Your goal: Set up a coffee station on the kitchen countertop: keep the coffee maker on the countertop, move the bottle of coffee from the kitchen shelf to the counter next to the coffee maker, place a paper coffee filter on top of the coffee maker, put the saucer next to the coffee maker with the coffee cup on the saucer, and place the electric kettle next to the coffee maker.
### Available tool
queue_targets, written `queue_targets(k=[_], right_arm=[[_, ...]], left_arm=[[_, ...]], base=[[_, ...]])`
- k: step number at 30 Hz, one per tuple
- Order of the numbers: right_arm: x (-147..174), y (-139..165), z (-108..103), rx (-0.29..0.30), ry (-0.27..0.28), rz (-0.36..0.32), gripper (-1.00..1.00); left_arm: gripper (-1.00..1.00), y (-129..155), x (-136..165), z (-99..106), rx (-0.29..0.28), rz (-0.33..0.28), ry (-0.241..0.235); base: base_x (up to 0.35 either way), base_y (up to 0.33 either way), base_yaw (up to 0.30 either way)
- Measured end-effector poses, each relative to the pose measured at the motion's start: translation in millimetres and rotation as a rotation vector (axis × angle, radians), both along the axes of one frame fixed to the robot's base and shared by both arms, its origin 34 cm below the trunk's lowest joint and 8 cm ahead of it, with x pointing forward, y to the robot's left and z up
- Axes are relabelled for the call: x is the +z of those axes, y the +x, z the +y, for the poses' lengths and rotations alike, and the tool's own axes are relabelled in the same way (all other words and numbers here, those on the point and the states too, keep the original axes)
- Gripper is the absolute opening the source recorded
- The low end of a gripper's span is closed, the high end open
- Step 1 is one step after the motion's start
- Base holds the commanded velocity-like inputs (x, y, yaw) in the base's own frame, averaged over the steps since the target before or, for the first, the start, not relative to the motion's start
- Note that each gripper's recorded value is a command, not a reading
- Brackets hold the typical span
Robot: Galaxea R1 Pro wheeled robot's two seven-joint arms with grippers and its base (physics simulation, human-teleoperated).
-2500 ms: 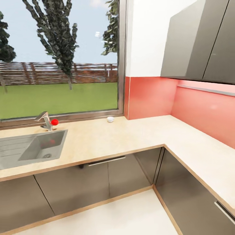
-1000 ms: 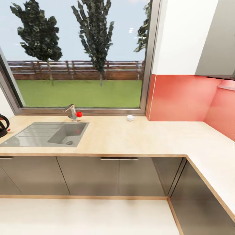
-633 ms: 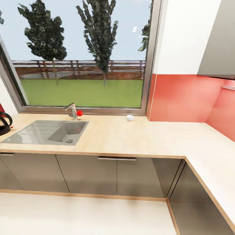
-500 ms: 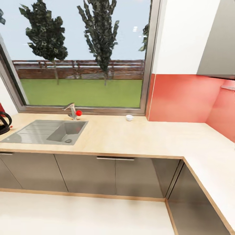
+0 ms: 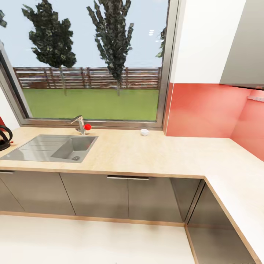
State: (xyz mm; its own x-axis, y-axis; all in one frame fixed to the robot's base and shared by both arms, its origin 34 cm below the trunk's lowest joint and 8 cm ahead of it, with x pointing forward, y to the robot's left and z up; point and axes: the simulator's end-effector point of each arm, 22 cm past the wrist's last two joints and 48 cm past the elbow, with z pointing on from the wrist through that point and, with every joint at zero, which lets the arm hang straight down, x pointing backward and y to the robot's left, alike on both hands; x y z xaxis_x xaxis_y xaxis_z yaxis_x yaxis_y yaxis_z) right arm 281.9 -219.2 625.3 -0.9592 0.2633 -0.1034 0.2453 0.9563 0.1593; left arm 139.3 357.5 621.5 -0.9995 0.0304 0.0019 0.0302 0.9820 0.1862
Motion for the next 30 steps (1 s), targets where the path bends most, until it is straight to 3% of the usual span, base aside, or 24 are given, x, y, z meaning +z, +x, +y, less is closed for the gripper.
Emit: queue_targets(k=[4, 13, 18, 22, 26, 28, 29, 30], right_arm=[[0.2, 0.4, 1.1, 0.0, 0.001, -0.001, 1.0], [0.8, 2.7, 3.7, 0.0, 0.007, -0.005, 1.0], [6.2, 24.9, 16.0, 0.002, 0.034, -0.053, 1.0], [23.7, 74.8, 43.6, 0.022, 0.089, -0.164, 1.0], [59.1, 139.0, 80.0, 0.094, 0.148, -0.326, 1.0], [102.6, 193.7, 110.0, 0.156, 0.181, -0.479, 1.0], [132.2, 228.1, 114.8, 0.154, 0.145, -0.568, 1.0], [182.6, 267.2, 134.7, 0.147, 0.181, -0.696, 1.0]], left_arm=[[1.0, 1.9, 2.2, 15.2, -0.001, -0.006, 0.019], [1.0, 1.2, 4.1, 26.6, -0.007, -0.005, 0.032], [1.0, 1.0, 4.1, 26.6, -0.008, -0.005, 0.032], [1.0, 1.7, 3.8, 25.0, -0.015, -0.006, 0.029], [1.0, 1.7, 3.8, 25.1, -0.019, -0.005, 0.029], [1.0, 1.6, 3.8, 24.8, -0.014, -0.005, 0.028], [1.0, 1.0, 3.7, 24.7, -0.01, -0.004, 0.029], [1.0, 1.0, 3.7, 24.5, -0.011, -0.005, 0.028]], base=[[-0.01, 0.0, 0.0], [-0.001, 0.0, 0.0], [0.0, 0.0, 0.0], [0.0, 0.0, 0.0], [0.0, 0.0, 0.0], [0.0, 0.0, 0.0], [0.0, 0.0, 0.0], [0.0, 0.0, 0.0]])
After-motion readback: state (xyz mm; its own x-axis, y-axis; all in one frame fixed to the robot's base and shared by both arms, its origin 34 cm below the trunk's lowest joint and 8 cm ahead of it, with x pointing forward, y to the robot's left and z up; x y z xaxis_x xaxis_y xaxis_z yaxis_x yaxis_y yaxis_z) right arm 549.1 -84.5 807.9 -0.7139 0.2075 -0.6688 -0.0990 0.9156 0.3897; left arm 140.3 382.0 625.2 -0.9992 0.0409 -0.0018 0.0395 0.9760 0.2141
